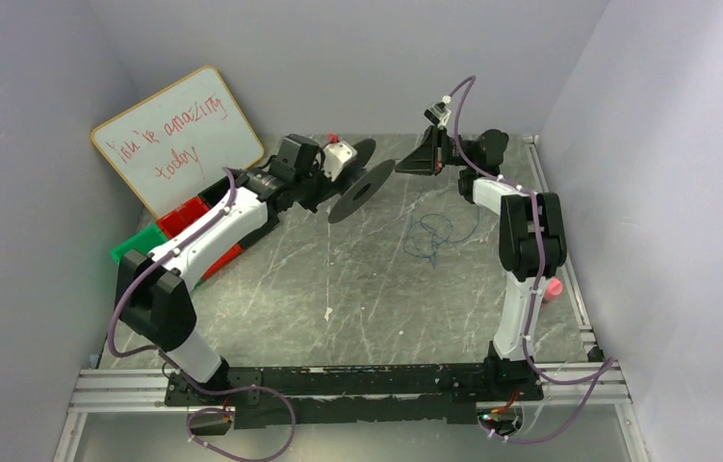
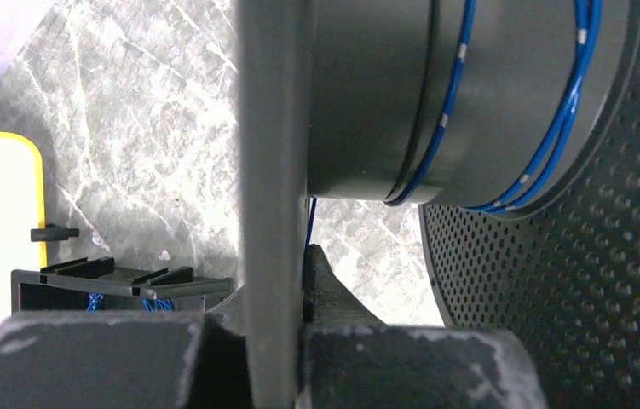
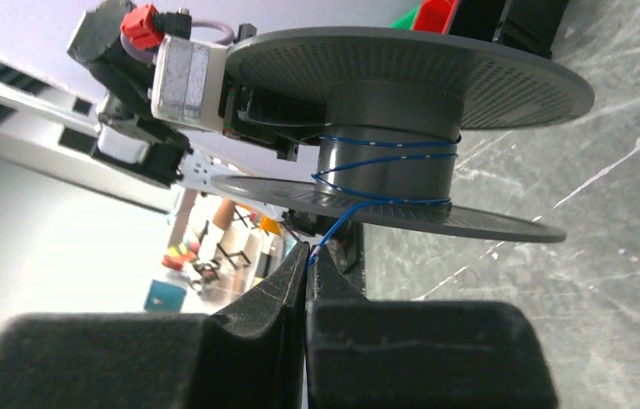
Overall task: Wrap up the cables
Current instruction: Wrap the cable around the cable reel.
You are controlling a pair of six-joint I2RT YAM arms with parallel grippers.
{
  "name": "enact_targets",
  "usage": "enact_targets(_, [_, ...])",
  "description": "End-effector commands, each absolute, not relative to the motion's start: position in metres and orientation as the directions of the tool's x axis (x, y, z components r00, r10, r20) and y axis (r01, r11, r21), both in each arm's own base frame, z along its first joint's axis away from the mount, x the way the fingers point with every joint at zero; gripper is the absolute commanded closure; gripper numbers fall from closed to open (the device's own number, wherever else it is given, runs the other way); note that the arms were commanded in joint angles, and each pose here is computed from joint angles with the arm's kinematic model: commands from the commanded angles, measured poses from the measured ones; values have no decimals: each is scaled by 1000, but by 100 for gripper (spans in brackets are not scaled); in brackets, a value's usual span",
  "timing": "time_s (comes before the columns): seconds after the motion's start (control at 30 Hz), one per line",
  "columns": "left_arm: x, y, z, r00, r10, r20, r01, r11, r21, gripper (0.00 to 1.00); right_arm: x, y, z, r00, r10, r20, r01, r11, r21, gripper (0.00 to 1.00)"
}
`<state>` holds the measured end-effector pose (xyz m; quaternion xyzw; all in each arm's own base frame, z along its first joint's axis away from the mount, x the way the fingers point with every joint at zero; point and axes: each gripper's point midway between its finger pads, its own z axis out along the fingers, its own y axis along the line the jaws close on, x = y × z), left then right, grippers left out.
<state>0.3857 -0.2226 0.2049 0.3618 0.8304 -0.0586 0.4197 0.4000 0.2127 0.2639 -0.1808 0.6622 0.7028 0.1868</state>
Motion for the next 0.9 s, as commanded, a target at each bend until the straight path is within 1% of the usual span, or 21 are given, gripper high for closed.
enact_targets(0.0, [409, -206, 218, -424, 479, -768, 506, 829, 238, 98, 403, 209, 290, -848, 119, -516, -518, 21, 855, 97])
enact_targets(0.07, [411, -205, 218, -434, 468, -770, 491, 839, 233, 98, 408, 208, 288, -833, 146, -534, -523, 109, 845, 97])
enact_targets(0.13, [412, -204, 216, -446, 464, -765, 477, 847, 235, 98, 412, 208, 294, -777, 140, -613, -587, 188, 787, 98])
enact_targets(0.2, [414, -202, 214, -453, 467, -760, 467, 850, 244, 98, 409, 208, 303, -745, 136, -653, -623, 205, 755, 98])
enact_targets(0.27, [415, -201, 212, -456, 470, -756, 461, 851, 251, 98, 405, 207, 314, -728, 135, -672, -644, 201, 738, 98])
enact_targets(0.4, [416, -200, 212, -456, 472, -754, 458, 851, 256, 98, 399, 209, 322, -693, 107, -713, -677, 244, 694, 96])
enact_targets(0.53, [419, -199, 211, -463, 467, -754, 438, 860, 263, 98, 389, 214, 331, -668, 93, -739, -705, 238, 668, 94])
enact_targets(0.6, [419, -199, 211, -465, 462, -755, 432, 863, 262, 98, 380, 221, 335, -653, 78, -753, -726, 221, 652, 92])
enact_targets(0.87, [422, -201, 205, -483, 446, -754, 423, 873, 245, 98, 345, 257, 339, -606, 9, -795, -788, 132, 602, 91])
